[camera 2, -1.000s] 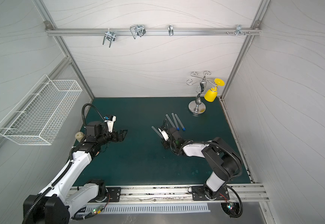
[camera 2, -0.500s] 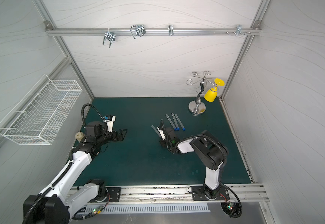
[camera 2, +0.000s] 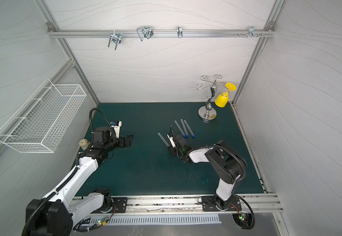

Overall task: Insert stoppers into test tubes
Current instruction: Place the test tube at the center of the board.

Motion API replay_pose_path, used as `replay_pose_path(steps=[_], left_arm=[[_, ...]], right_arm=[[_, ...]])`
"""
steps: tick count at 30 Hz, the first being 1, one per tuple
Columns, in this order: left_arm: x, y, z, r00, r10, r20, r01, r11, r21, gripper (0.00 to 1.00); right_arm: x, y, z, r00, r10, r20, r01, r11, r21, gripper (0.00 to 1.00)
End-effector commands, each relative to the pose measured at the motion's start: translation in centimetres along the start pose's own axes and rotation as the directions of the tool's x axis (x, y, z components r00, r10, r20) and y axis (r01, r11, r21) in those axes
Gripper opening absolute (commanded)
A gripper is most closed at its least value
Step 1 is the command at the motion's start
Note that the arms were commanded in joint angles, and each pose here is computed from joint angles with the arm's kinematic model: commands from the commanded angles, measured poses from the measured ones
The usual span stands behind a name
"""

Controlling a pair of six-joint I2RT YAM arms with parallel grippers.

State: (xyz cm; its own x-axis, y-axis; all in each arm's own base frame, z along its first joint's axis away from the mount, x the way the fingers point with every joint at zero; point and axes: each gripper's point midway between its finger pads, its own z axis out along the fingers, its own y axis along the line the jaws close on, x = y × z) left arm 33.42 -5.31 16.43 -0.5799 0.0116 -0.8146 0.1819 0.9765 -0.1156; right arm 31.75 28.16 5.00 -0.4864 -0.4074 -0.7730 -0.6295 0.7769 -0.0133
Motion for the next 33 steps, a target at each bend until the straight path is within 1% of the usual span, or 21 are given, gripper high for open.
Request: replay_pose_path(steps=[1,3,6,9,11,14,15,18,21,23,25,26,28,29,31,33], left_arm=[[-1.9,1.0,0.7,0.993,0.051,0.105,-0.045,0.997,-0.062,1.00],[-1.5,1.5,1.3,0.990,0.071,0.122,-0.061,0.994,-0.087,1.00],[-0.6,2.0,2.4,0.987,0.102,0.123,-0.089,0.991,-0.104,1.00],[0.5,2.4,3.5,0.986,0.108,0.125,-0.095,0.989,-0.109,1.00],[1.0,2.5,4.1,0.987,0.099,0.128,-0.086,0.991,-0.104,1.00],[1.2,2.7,4.8,0.984,0.103,0.146,-0.088,0.990,-0.107,1.00],[0.8,2.8,4.9,0.980,0.105,0.172,-0.087,0.990,-0.110,1.00],[1.1,2.8,5.5,0.977,0.102,0.188,-0.083,0.991,-0.107,1.00],[1.4,2.7,6.1,0.971,0.119,0.208,-0.099,0.990,-0.101,1.00],[1.5,3.2,6.4,0.975,0.116,0.187,-0.094,0.988,-0.125,1.00],[1.2,3.7,6.6,0.974,0.119,0.194,-0.090,0.984,-0.154,1.00],[1.1,4.0,6.6,0.972,0.125,0.201,-0.091,0.981,-0.169,1.00],[1.4,4.2,6.7,0.957,0.146,0.251,-0.102,0.978,-0.182,1.00],[1.3,4.5,6.6,0.950,0.144,0.278,-0.091,0.977,-0.195,1.00],[1.6,4.8,6.6,0.961,0.120,0.247,-0.072,0.978,-0.195,1.00],[1.4,5.5,6.5,0.956,0.104,0.273,-0.045,0.975,-0.217,1.00]], right_arm=[[-2.7,-1.5,-3.0,0.998,0.002,0.068,-0.004,1.000,0.021,0.72],[-4.0,-2.7,-4.7,0.994,0.017,0.107,-0.021,0.999,0.041,0.85],[-5.7,-5.3,-7.7,0.984,0.047,0.173,-0.061,0.995,0.079,0.98],[-6.6,-8.3,-10.8,0.973,0.056,0.225,-0.090,0.986,0.144,0.99],[-6.5,-10.6,-12.7,0.965,0.051,0.258,-0.105,0.974,0.201,0.99],[-5.1,-13.9,-14.7,0.957,0.072,0.281,-0.154,0.947,0.282,0.99],[-4.3,-15.0,-15.3,0.955,0.085,0.284,-0.176,0.933,0.313,0.99],[-2.6,-17.6,-16.6,0.945,0.105,0.310,-0.233,0.882,0.409,0.99],[-1.7,-18.8,-16.7,0.942,0.097,0.321,-0.245,0.852,0.462,0.99],[-1.1,-19.5,-16.4,0.946,0.101,0.309,-0.248,0.840,0.483,0.99],[-0.8,-20.3,-16.4,0.941,0.111,0.318,-0.265,0.828,0.494,0.99],[-0.6,-20.6,-16.3,0.938,0.111,0.328,-0.271,0.824,0.498,0.99],[0.0,-21.4,-16.2,0.929,0.133,0.346,-0.303,0.811,0.501,0.99],[0.4,-21.8,-16.0,0.925,0.141,0.352,-0.313,0.808,0.499,0.99],[1.1,-22.4,-15.7,0.921,0.158,0.356,-0.330,0.801,0.499,0.99],[1.4,-22.8,-15.4,0.918,0.158,0.365,-0.336,0.798,0.500,0.99]])
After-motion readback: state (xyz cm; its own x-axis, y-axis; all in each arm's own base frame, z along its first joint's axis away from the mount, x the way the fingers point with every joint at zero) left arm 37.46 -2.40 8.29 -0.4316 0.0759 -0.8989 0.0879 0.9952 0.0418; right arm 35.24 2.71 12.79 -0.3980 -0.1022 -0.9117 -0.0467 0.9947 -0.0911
